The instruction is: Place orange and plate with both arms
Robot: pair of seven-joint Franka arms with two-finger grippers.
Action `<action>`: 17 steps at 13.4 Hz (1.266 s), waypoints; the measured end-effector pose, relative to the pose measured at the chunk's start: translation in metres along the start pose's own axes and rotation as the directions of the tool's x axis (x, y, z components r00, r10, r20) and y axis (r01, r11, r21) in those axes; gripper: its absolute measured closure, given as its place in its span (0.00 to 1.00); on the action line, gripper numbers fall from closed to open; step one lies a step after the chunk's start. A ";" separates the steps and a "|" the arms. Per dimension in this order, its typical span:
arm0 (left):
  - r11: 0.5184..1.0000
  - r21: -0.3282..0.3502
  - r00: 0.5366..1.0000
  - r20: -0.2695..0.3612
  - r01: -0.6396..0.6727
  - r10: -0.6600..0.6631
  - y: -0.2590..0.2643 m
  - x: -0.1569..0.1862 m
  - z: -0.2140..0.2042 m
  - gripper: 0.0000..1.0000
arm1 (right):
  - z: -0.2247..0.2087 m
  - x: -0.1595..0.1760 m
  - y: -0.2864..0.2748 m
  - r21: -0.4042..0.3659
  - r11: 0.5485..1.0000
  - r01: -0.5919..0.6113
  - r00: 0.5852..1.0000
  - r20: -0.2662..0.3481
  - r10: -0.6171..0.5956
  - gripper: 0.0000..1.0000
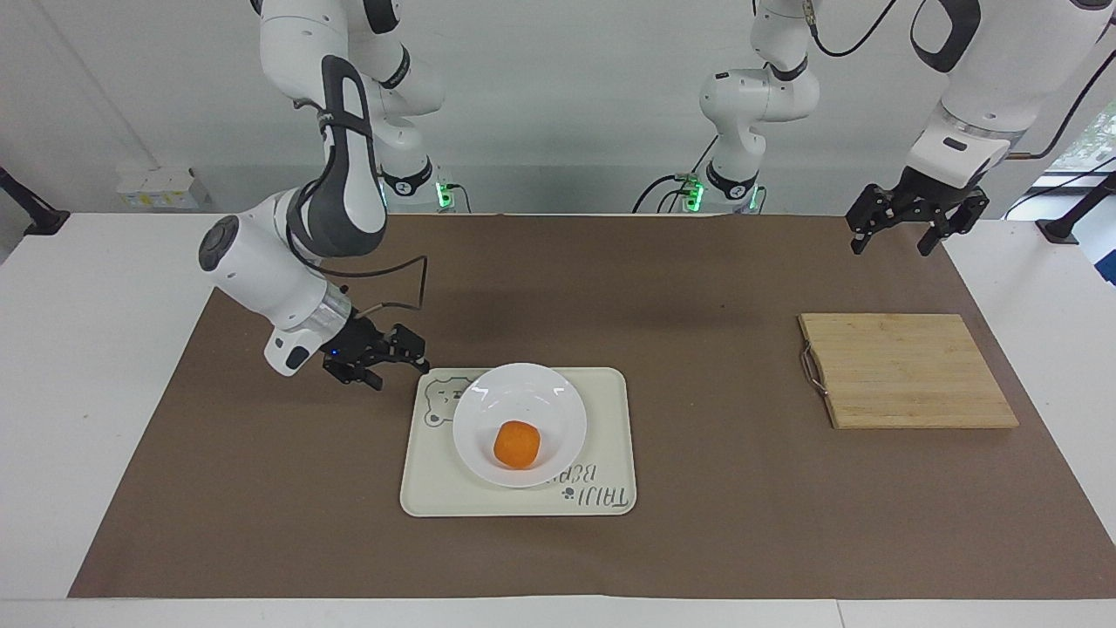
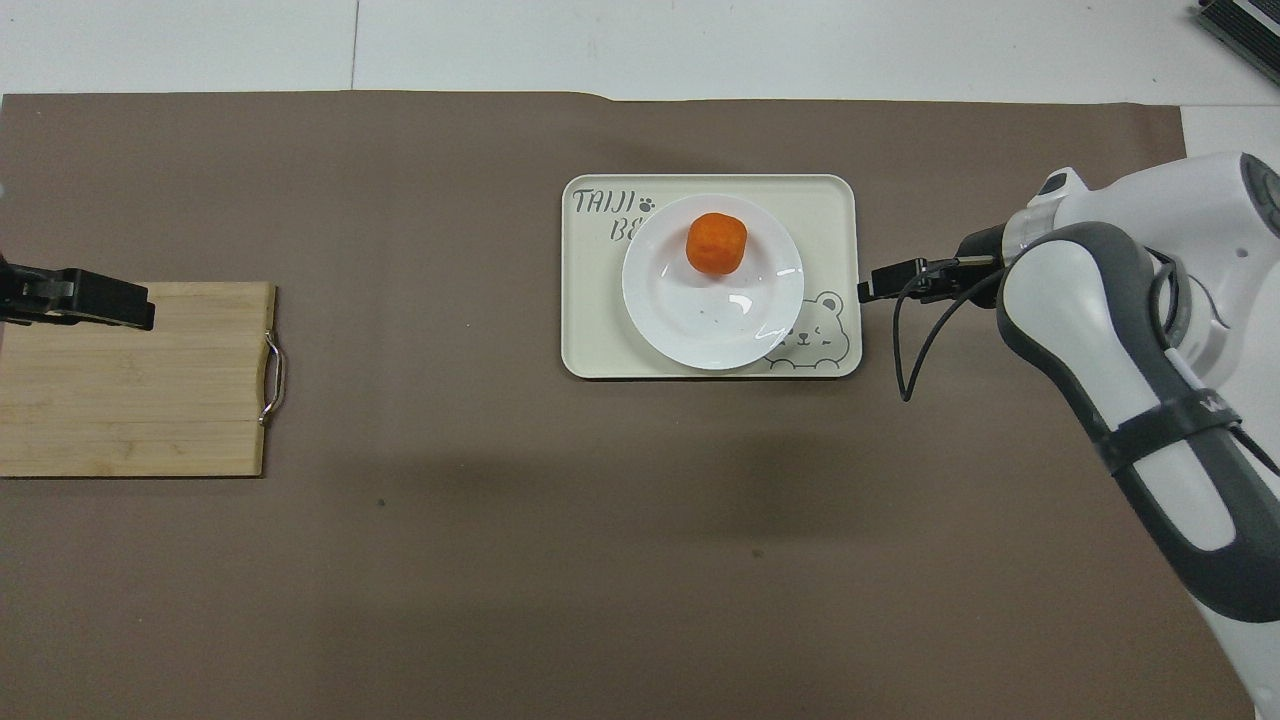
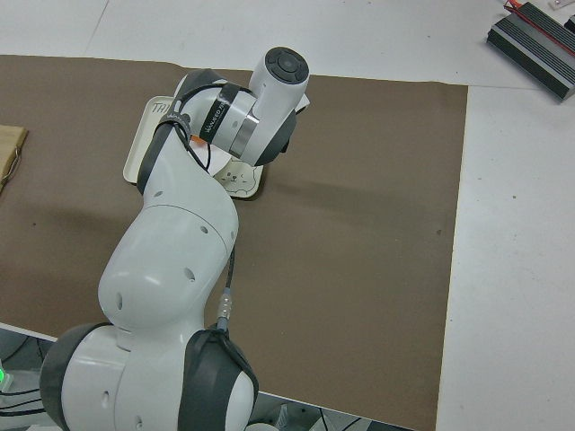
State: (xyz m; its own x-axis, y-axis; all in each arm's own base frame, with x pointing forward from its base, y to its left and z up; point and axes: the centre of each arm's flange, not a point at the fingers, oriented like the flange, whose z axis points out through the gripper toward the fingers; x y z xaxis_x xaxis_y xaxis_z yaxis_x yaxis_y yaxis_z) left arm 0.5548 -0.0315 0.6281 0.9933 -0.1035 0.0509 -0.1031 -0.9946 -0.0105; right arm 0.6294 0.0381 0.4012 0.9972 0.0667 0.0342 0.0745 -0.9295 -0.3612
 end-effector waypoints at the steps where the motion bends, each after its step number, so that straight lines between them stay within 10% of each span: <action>1: 1.000 0.000 1.000 0.000 0.000 0.000 0.000 0.000 0.000 0.00 | -0.012 -0.007 -0.002 -0.047 0.999 -0.011 1.000 0.027 0.013 0.00; 7: 1.000 0.000 1.000 0.000 0.000 0.000 0.000 0.000 0.000 0.00 | -0.088 -0.043 -0.007 -0.275 0.959 -0.072 0.993 0.071 0.095 0.00; 17: 1.000 0.000 1.000 0.000 0.000 0.000 0.000 0.000 0.000 0.00 | -0.224 -0.090 -0.046 -0.310 0.949 -0.063 0.995 0.052 0.083 0.00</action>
State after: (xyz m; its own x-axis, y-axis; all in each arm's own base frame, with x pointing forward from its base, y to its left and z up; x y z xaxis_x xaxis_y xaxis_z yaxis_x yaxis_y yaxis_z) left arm 0.5548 -0.0314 0.6281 0.9933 -0.1036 0.0509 -0.1032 -0.9946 -0.0105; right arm 0.5344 -0.0067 0.6229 0.9990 0.0080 -0.0449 0.0055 -0.9984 -0.0563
